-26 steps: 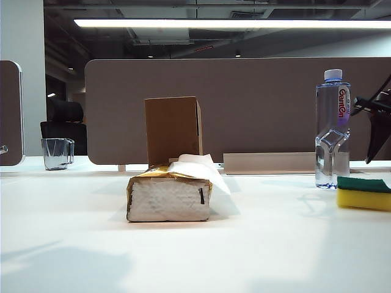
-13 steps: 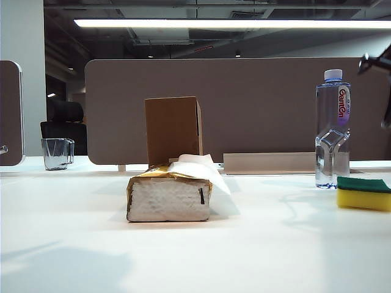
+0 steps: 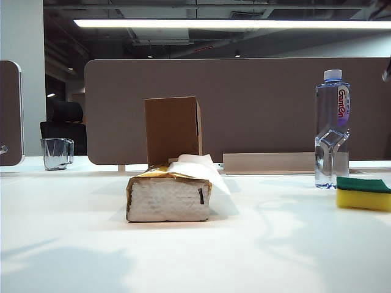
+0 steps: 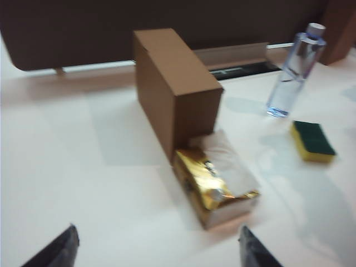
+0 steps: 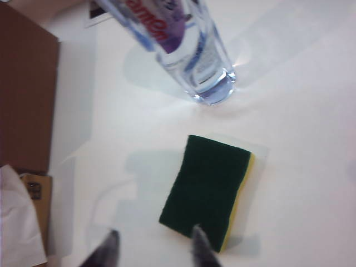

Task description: Move the sponge from left to right to wipe the table, avoiding obstacles on the table, and finally reaching the bottle of mineral water.

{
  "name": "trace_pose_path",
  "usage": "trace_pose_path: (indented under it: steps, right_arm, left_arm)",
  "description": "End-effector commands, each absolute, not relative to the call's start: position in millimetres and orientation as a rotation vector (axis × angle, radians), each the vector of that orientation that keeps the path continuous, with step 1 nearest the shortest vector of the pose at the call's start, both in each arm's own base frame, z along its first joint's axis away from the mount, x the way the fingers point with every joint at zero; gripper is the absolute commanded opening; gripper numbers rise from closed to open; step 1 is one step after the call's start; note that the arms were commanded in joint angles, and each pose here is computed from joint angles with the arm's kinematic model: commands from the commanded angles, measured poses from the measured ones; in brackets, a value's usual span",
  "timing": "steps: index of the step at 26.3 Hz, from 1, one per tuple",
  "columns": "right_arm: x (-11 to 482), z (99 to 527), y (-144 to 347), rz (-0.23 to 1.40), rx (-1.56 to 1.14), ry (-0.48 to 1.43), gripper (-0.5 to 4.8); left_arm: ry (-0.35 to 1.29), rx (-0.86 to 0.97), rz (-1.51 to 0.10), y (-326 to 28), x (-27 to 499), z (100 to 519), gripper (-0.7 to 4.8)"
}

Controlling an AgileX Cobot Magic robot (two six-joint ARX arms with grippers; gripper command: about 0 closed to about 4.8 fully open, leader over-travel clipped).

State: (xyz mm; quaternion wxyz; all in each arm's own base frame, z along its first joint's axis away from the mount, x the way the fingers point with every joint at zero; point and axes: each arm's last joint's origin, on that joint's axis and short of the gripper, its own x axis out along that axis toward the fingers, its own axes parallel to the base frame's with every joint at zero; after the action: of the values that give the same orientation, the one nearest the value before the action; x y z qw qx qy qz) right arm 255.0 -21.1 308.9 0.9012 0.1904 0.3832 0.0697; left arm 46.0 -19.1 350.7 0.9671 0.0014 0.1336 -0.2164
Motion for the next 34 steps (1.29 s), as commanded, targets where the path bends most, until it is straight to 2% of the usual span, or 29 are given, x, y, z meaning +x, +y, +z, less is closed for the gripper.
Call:
trace_pose_path:
  steps: [1, 9, 14, 25, 27, 34]
  right_arm:
    - [241, 320, -19, 0.171, 0.383, 0.764, 1.81]
    - [203, 339, -14, 0.203, 0.278, 0.642, 1.79]
    - [182, 330, -13, 0.192, 0.234, 0.581, 1.75]
    - [142, 287, -9, 0.164, 0.176, 0.448, 1.63]
    - [138, 283, -8, 0.166, 0.166, 0.447, 1.37]
    - [131, 280, -8, 0.166, 0.163, 0.433, 1.35]
  left_arm:
    - [0.188, 0.099, -0.386, -18, 47, 358, 3.72]
    - [0.090, 0.105, -0.327, -17, 50, 367, 3.70]
    - [0.038, 0.147, -0.276, -15, 51, 371, 3.35]
    - [0.072, 0.196, -0.184, -14, 54, 364, 3.27]
    - [0.082, 0.203, -0.175, -14, 56, 361, 3.08]
    - [0.118, 0.220, -0.101, -13, 59, 354, 3.04]
